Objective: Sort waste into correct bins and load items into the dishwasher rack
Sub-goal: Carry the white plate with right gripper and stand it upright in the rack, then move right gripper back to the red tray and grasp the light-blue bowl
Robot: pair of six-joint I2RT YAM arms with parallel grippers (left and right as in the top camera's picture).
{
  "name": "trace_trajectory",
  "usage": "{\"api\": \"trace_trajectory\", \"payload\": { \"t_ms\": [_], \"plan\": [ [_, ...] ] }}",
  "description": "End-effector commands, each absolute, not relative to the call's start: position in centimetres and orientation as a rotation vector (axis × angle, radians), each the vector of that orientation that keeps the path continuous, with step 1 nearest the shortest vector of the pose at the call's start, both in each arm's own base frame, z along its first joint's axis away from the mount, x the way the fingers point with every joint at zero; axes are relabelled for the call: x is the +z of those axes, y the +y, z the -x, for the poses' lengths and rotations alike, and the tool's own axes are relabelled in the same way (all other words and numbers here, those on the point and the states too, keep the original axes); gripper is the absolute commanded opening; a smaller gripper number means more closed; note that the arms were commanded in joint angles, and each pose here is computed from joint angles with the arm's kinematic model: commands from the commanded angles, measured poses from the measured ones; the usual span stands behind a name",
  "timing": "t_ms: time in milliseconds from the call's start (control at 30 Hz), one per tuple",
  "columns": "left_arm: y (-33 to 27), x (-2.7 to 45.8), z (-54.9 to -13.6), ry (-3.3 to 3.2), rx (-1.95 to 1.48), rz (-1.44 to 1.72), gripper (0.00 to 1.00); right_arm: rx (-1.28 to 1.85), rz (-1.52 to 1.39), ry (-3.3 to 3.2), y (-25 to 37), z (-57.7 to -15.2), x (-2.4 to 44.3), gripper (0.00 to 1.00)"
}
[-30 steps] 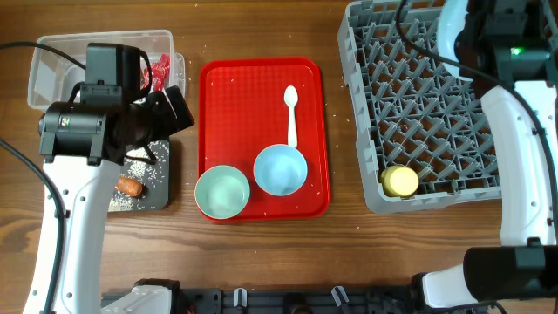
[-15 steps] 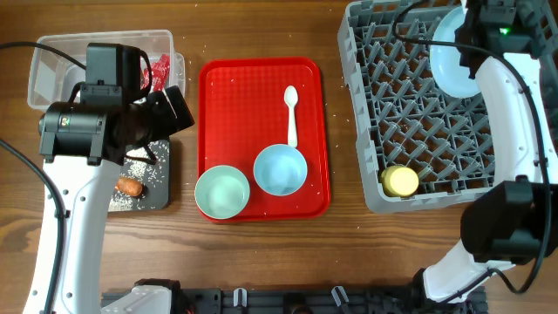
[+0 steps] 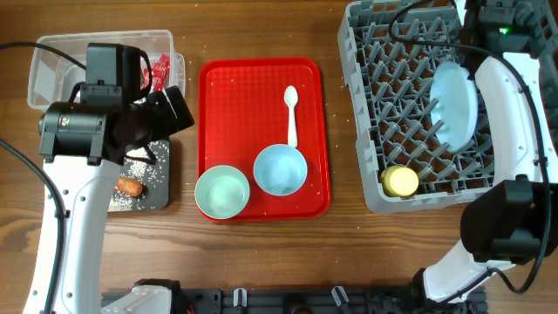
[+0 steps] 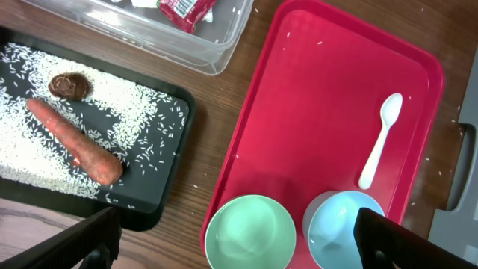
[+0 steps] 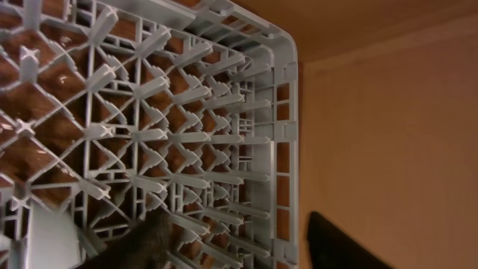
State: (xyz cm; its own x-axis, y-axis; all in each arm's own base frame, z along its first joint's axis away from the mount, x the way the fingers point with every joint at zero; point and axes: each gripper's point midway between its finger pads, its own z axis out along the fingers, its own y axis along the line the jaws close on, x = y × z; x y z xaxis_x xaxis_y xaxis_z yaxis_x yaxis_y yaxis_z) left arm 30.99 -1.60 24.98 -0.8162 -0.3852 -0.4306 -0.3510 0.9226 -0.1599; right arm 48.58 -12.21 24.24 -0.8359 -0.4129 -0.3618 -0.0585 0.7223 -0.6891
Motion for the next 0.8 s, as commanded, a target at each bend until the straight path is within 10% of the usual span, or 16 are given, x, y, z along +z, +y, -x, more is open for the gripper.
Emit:
{"api": "trace_trajectory", "payload": {
  "t_ms": [0,167,400,767],
  "plan": [
    [-1.3,25.5,-31.1,2.595,-0.094,0.538,1.0,-0.858,0.229,2.395,-11.5,-48.8,24.9,0.76],
    [-1.3,25.5,-31.1,2.595,-0.094,0.538,1.0,-0.368,0.201,2.22,-4.7,-47.0,31.9,1.0],
    [-1.3,25.5,-31.1,2.595,-0.094,0.538,1.0,0.408,0.38,2.087,6.2,-40.2,37.7,1.0],
    [-1.3,25.5,-31.1,2.595,-0.094,0.538,1.0,0.718,0.2,2.606,17.4,-33.6,23.4,0.84]
  ]
}}
